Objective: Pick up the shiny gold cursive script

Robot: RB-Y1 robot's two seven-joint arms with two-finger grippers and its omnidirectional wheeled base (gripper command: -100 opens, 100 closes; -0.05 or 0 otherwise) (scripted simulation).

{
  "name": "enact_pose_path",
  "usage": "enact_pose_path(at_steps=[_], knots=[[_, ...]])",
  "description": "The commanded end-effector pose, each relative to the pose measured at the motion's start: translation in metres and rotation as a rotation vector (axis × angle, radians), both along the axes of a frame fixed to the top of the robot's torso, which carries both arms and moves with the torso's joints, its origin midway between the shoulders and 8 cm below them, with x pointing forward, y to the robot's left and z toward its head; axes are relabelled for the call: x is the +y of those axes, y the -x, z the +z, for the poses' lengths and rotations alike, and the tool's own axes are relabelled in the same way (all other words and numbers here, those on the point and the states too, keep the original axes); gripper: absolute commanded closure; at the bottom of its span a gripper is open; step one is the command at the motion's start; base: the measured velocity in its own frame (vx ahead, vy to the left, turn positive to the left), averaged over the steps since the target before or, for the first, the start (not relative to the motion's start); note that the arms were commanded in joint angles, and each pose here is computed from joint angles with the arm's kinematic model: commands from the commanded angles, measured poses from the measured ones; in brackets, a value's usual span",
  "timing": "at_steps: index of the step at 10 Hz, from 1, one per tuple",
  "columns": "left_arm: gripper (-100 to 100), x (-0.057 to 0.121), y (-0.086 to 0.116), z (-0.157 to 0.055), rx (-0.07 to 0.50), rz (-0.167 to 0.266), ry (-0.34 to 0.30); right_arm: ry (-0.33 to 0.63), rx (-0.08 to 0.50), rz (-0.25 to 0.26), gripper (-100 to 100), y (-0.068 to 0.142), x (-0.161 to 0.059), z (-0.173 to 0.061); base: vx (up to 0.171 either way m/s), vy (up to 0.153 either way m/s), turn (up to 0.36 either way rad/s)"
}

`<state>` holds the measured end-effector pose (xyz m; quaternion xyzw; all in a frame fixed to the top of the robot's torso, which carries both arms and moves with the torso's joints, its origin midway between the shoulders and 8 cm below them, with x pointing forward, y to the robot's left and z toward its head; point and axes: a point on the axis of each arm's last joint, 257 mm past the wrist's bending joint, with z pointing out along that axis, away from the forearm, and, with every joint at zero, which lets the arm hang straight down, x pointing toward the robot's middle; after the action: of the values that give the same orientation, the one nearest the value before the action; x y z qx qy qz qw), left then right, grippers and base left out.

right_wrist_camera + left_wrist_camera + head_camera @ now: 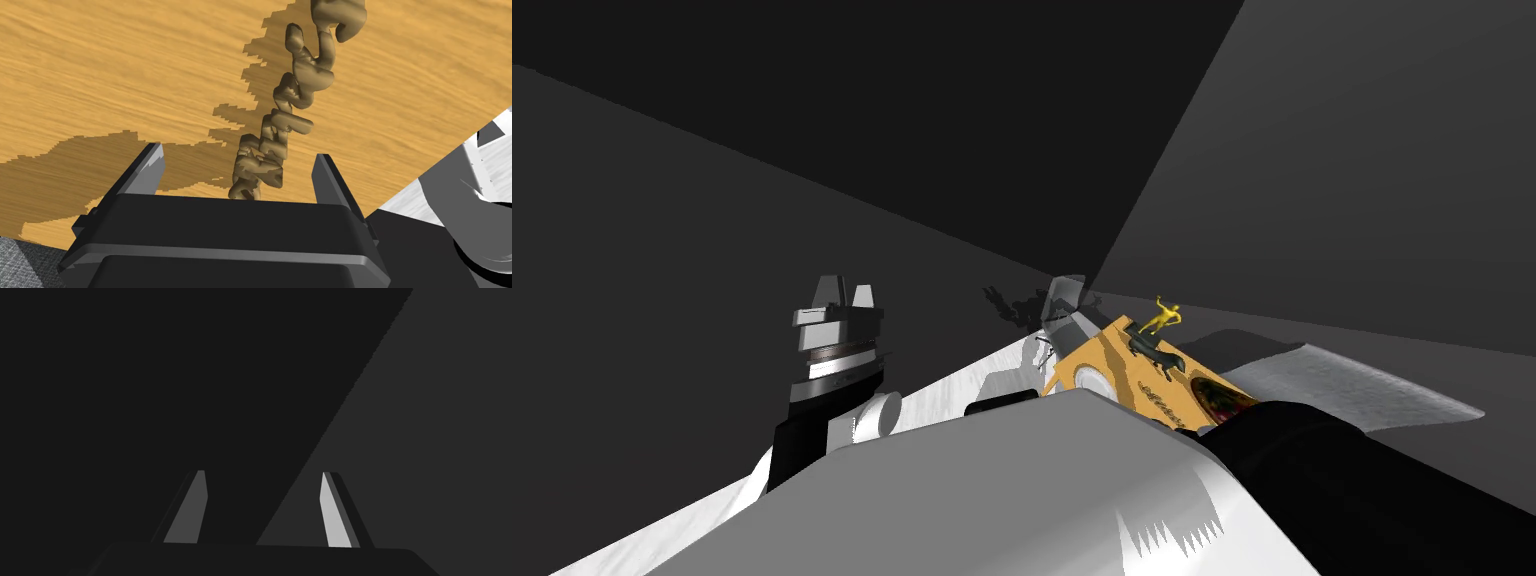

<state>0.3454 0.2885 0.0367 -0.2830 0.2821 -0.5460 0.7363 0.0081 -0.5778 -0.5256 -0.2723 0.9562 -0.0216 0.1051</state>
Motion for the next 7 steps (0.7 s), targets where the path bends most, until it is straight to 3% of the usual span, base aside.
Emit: enact_pose_path(at_steps=[1, 2, 3, 4, 5, 6, 7], knots=[[0, 0.000, 0.000, 0.000, 0.000, 0.000, 0.000, -0.043, 0.010, -0.076, -100, 0.023, 0.016, -0.012, -0.103, 0.033, 0.417], [0, 0.000, 0.000, 0.000, 0.000, 0.000, 0.000, -0.024, 0.021, -0.128, -100, 0.036, 0.004, -0.011, -0.077, 0.050, 0.374], [0, 0.000, 0.000, 0.000, 0.000, 0.000, 0.000, -0.024, 0.012, -0.155, -100, 0.035, 0.001, -0.010, -0.072, -0.001, 0.366], [0, 0.000, 0.000, 0.000, 0.000, 0.000, 0.000, -0.024, 0.012, -0.155, -100, 0.035, 0.001, -0.010, -0.040, -0.019, 0.220], [0, 0.000, 0.000, 0.000, 0.000, 0.000, 0.000, -0.065, 0.022, -0.231, -100, 0.057, 0.020, -0.021, -0.047, 0.029, 0.262], [0, 0.000, 0.000, 0.000, 0.000, 0.000, 0.000, -0.041, 0.030, -0.273, -100, 0.068, 0.007, -0.018, -0.043, 0.071, 0.242], [0, 0.000, 0.000, 0.000, 0.000, 0.000, 0.000, -0.044, 0.019, -0.291, -100, 0.066, 0.006, -0.017, -0.042, 0.056, 0.244]])
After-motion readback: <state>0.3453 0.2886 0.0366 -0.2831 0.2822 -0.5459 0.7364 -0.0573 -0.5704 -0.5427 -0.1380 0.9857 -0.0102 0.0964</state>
